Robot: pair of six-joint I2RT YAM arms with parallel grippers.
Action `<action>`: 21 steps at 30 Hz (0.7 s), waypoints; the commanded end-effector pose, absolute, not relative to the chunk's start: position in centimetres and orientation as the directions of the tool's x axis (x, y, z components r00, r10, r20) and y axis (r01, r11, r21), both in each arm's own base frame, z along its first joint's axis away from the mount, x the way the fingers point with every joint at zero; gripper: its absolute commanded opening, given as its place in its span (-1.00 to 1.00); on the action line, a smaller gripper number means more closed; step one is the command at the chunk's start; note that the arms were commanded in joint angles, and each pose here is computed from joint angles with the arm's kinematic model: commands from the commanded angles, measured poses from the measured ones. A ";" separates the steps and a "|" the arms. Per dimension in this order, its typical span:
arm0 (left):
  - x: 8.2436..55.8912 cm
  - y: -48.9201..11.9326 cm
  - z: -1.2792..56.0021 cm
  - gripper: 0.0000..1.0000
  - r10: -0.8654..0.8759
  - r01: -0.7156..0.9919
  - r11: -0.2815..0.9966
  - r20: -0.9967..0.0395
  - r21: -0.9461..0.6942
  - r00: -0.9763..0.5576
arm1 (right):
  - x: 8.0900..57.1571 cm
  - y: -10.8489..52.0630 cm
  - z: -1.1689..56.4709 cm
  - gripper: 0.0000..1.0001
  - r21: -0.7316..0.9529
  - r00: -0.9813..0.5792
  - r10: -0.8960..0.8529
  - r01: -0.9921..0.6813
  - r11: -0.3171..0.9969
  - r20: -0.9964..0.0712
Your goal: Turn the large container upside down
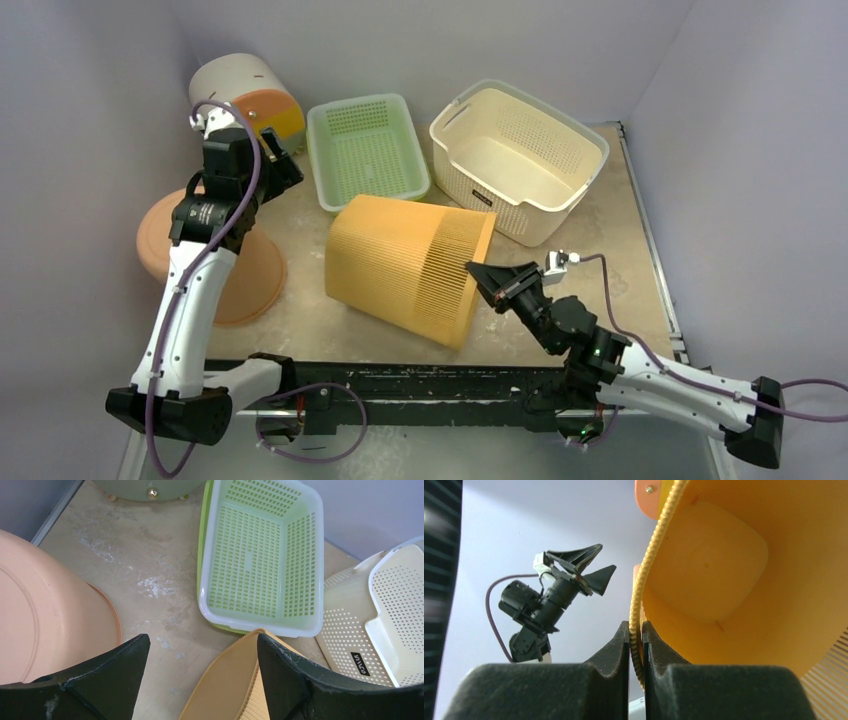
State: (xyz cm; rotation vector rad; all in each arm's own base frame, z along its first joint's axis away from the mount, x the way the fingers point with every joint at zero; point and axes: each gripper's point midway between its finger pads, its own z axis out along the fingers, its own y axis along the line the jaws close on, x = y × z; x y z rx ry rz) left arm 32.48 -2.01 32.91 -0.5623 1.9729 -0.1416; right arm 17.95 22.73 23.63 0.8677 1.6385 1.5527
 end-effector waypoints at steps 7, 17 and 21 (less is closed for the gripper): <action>34.3 -2.0 34.9 0.50 -0.426 -0.300 0.892 -0.848 -0.338 -0.314 | 20.7 29.8 27.5 -1.00 0.963 -0.600 0.773 -0.263 0.052 -0.206; 34.8 -1.5 35.8 0.51 -0.405 -0.311 0.897 -0.864 -0.312 -0.300 | 21.9 30.6 31.6 -1.00 0.873 -0.711 0.702 -0.374 -0.314 -0.052; 34.9 -1.4 35.5 0.50 -0.401 -0.315 0.898 -0.864 -0.306 -0.305 | 22.6 27.0 28.7 -1.00 0.889 -0.685 0.727 -0.311 -0.337 0.036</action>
